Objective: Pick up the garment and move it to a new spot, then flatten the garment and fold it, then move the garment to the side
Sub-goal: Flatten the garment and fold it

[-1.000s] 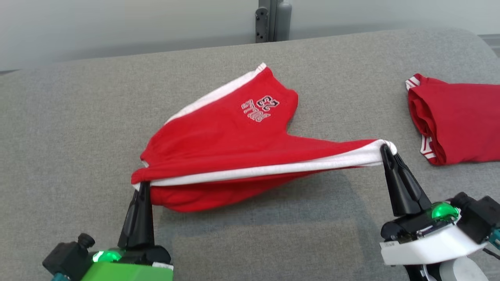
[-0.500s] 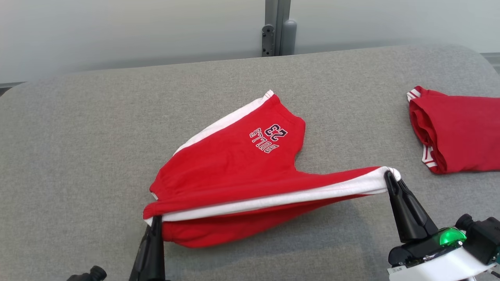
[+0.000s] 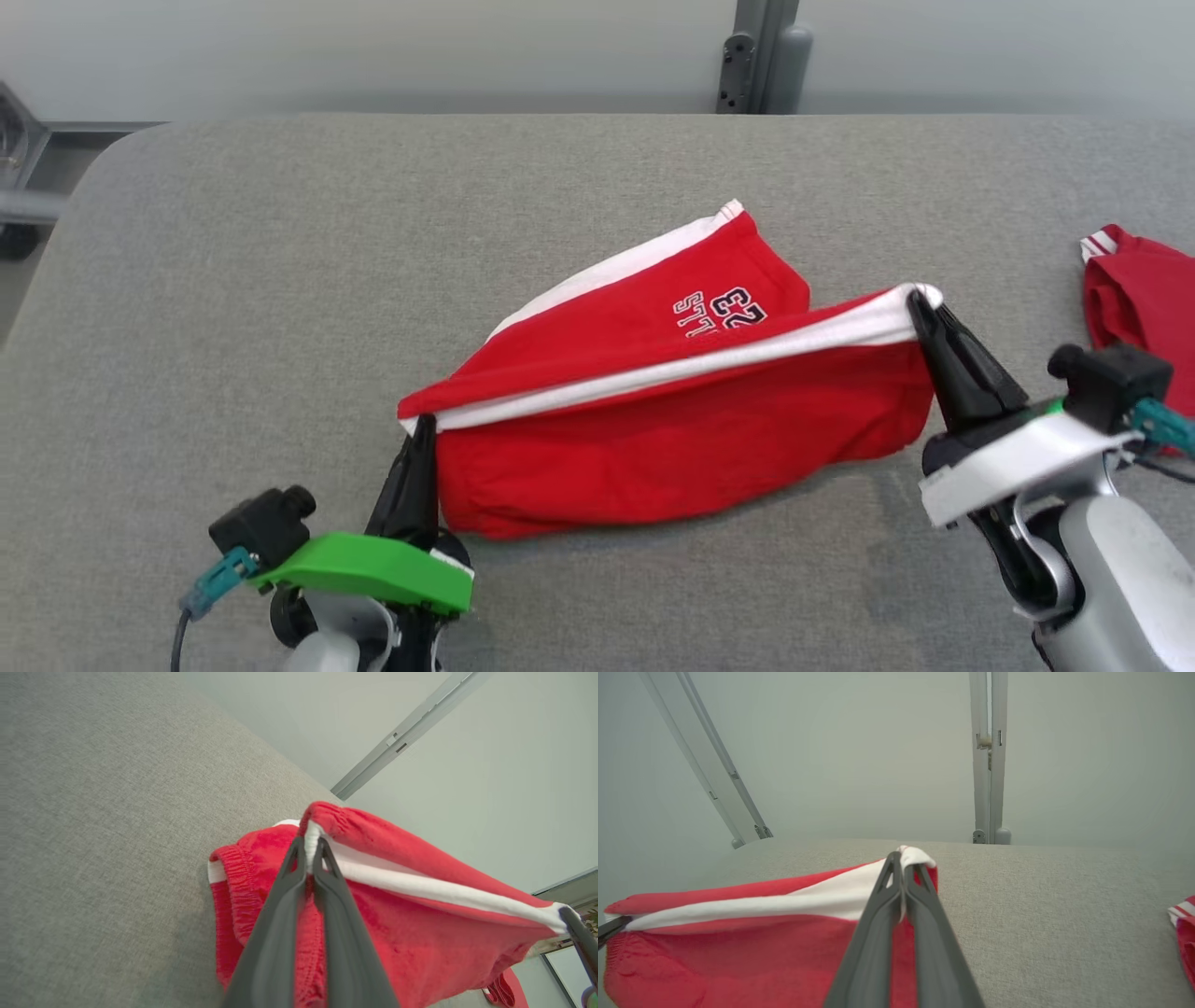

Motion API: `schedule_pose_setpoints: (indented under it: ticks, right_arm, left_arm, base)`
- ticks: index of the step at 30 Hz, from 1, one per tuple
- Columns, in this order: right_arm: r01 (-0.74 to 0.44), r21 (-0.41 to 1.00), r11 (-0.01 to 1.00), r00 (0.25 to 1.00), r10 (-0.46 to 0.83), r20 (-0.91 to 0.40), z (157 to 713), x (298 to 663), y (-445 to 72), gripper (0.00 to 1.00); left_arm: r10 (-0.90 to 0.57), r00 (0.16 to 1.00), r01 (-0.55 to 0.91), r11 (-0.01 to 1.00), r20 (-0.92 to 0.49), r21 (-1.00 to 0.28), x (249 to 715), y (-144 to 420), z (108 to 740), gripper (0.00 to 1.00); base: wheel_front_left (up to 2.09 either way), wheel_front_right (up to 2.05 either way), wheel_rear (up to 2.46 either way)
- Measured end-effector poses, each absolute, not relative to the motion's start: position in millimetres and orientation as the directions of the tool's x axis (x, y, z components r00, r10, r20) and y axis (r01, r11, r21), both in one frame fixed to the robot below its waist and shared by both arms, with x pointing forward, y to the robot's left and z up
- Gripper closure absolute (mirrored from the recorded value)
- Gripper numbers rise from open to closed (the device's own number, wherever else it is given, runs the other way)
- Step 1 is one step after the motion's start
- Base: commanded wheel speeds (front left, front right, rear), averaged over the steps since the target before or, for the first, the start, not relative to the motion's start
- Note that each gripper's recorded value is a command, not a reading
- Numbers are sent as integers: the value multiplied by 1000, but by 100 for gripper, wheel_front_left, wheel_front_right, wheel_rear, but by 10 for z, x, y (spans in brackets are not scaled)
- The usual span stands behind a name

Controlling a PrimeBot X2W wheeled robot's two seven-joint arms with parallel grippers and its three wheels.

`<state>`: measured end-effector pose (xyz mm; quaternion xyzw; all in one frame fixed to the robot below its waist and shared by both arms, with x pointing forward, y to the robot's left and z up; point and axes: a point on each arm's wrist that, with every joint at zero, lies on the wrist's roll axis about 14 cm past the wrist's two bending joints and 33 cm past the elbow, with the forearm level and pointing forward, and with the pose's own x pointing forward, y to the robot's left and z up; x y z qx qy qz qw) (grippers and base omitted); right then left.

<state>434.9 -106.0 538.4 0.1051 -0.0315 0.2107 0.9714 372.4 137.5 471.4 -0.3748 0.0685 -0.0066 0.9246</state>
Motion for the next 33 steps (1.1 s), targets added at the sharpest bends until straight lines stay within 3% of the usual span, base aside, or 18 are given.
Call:
schedule_pose_setpoints:
  ticks: [6,16,29,32,33]
  right_arm:
    - [-484,168,859,873,486,33,5265,4817,-736,100]
    - [-529,143,837,830,545,-119,4885,5420,-364,100]
    - [-528,130,839,800,543,-256,4479,5800,-147,100]
    - [-526,122,842,799,538,-269,4441,5868,-125,100]
    - [-524,122,843,799,537,-271,4434,5889,-114,100]
  left_arm:
    - [2,976,-157,701,-218,-696,3952,1584,4479,100]
    - [20,951,-231,713,-310,-662,4286,1630,4244,100]
    - [41,935,-260,754,-352,-603,4450,1697,4099,100]
    - [32,935,-249,769,-353,-588,4465,1680,4098,57]
    - [31,934,-248,772,-355,-585,4458,1679,4090,51]
  base:
    - [0,0,0]
    - [0,0,0]
    - [0,0,0]
    - [0,0,0]
    - [0,0,0]
